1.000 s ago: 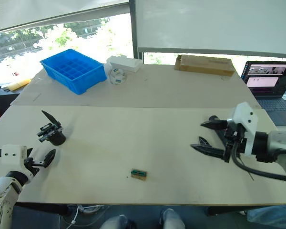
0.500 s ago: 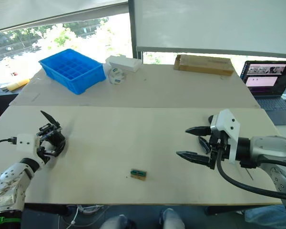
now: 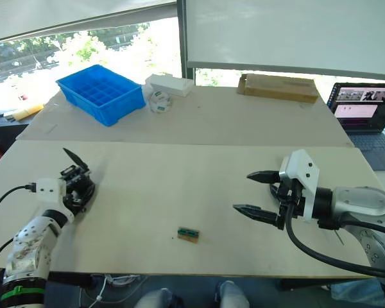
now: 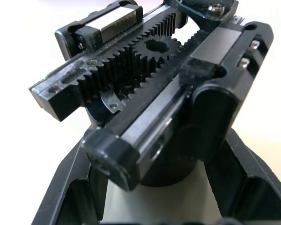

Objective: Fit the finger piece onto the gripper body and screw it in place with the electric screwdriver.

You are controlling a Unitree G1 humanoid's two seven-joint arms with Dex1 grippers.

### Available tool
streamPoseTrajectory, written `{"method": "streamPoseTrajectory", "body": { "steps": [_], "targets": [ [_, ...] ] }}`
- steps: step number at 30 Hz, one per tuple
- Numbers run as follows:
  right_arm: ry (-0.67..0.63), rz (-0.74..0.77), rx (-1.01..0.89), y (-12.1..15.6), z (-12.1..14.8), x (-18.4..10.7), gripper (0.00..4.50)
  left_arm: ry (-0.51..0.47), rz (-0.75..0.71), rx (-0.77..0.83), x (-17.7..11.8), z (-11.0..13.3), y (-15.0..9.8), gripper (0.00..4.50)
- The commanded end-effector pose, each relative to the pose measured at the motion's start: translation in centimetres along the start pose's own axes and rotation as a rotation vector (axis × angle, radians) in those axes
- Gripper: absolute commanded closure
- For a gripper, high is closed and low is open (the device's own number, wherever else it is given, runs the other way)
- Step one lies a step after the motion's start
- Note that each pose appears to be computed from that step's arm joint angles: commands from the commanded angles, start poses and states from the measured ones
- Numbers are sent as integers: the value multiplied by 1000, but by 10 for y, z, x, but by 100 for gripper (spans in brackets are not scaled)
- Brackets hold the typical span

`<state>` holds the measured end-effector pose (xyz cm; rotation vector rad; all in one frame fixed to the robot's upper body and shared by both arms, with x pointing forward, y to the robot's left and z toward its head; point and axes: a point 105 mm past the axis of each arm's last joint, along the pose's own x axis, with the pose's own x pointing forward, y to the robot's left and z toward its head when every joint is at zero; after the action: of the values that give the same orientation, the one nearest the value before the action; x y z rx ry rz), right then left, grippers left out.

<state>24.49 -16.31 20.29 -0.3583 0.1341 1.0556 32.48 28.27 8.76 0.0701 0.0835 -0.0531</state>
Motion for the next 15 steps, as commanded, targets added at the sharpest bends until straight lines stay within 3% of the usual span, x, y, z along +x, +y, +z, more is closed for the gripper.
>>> {"method": "streamPoseTrajectory", "body": {
  "steps": [1,6,15],
  "targets": [
    [-28,10,-25,7,9,0,0,-139,-84,6,5,43,-54,219],
    [-32,17,-15,12,7,4,0,-135,-13,12,13,50,-94,219],
    [-33,18,-8,14,7,6,0,-129,-6,25,42,43,-131,219]
  ]
}}
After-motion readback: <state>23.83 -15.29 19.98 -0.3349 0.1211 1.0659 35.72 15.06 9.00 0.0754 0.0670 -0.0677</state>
